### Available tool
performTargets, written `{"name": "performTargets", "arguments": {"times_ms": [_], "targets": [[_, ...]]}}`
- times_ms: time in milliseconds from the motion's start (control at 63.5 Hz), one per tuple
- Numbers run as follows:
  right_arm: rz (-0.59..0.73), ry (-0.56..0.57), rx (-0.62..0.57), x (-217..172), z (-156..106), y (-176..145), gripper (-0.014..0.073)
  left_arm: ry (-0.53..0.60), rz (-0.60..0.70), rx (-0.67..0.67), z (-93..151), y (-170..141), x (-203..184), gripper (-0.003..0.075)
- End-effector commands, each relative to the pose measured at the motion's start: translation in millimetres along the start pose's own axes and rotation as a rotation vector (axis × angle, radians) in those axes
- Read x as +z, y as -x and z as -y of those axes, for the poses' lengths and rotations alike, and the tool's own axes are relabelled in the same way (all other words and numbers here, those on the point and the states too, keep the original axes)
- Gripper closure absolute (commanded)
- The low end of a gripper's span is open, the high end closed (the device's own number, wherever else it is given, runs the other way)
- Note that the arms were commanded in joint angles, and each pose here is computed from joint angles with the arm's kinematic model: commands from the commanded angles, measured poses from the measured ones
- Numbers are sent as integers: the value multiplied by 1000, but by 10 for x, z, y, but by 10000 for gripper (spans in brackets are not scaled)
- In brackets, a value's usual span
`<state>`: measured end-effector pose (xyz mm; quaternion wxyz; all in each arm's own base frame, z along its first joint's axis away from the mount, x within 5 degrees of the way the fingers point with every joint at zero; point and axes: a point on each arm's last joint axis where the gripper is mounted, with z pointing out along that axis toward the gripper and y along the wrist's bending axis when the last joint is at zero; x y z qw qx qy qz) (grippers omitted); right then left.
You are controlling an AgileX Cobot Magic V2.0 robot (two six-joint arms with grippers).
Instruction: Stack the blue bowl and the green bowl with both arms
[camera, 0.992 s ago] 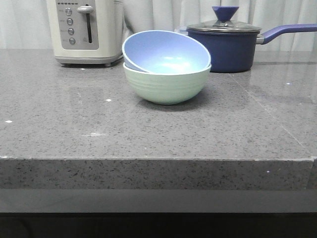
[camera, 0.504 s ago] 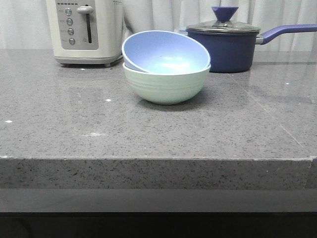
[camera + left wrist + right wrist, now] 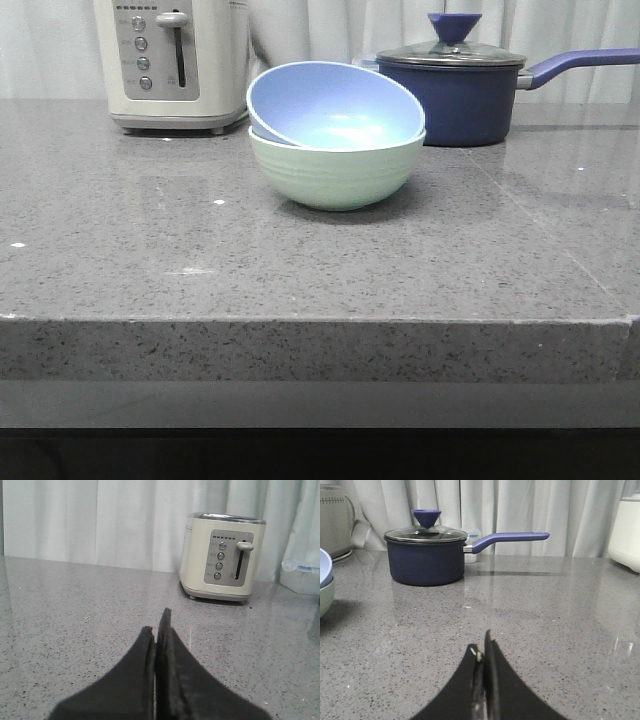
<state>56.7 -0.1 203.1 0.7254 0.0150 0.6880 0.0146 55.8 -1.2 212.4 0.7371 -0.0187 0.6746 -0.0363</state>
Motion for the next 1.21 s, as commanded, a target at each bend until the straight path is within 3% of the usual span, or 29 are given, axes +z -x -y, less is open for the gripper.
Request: {"name": "performTargets", "arguments": {"times_ms": [0,1197], "targets": [[121,5,-13,-27,-8,142,649,-4,79,-8,2,51,-15,740],[118,-5,10,-27,2,139,649,-4,79,-8,2,51,-15,740]]}}
